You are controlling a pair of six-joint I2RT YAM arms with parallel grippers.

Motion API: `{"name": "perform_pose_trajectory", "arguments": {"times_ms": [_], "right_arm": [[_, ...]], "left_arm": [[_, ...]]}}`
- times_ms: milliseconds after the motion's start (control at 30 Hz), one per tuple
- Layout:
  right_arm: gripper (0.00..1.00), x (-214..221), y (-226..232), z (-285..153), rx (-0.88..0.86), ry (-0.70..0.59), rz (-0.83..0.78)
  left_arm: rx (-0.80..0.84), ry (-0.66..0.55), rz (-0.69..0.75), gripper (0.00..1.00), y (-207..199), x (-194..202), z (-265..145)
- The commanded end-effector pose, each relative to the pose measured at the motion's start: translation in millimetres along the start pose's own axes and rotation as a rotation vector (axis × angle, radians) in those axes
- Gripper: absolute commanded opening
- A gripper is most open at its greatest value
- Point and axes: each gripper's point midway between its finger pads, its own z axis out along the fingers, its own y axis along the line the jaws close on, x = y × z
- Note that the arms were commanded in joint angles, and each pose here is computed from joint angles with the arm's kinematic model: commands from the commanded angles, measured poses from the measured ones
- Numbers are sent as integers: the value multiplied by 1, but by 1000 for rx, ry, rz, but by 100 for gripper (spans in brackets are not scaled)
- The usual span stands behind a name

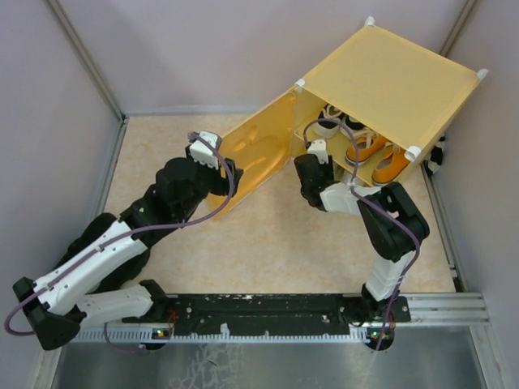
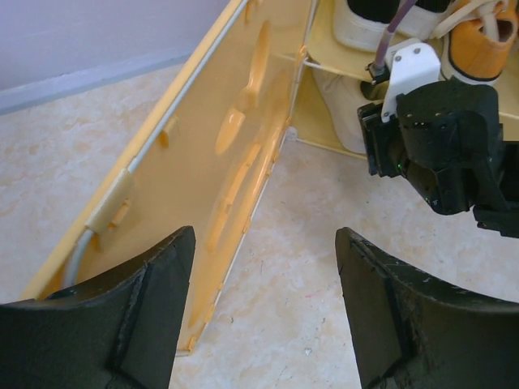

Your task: Place and organize the shoes in the shoe cabinet

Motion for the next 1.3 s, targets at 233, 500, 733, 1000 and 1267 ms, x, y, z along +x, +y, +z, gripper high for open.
{"name": "perform_pose_trajectory", "arguments": {"times_ms": [233,500,733,1000,1267], "right_arm": [[48,-54,43,-118,-544,-132,-76],[49,-116,-22,-235,-708,-308,70],[51,-189,-108,-296,-655,-515,292],[52,-231,-139,-325,-646,-564,331],[67,-242,-124,-352,-812,-535,347]], "left_arm": [[157,-304,-13,76,-16,-112,-49],[98,-435,-80,76,-5,-164,-65],[-317,-306,-187,77,60,-114,-42],[-359,-14,-279,78,59,4,11],[143,-2,-347,74,-35,18,44]]}}
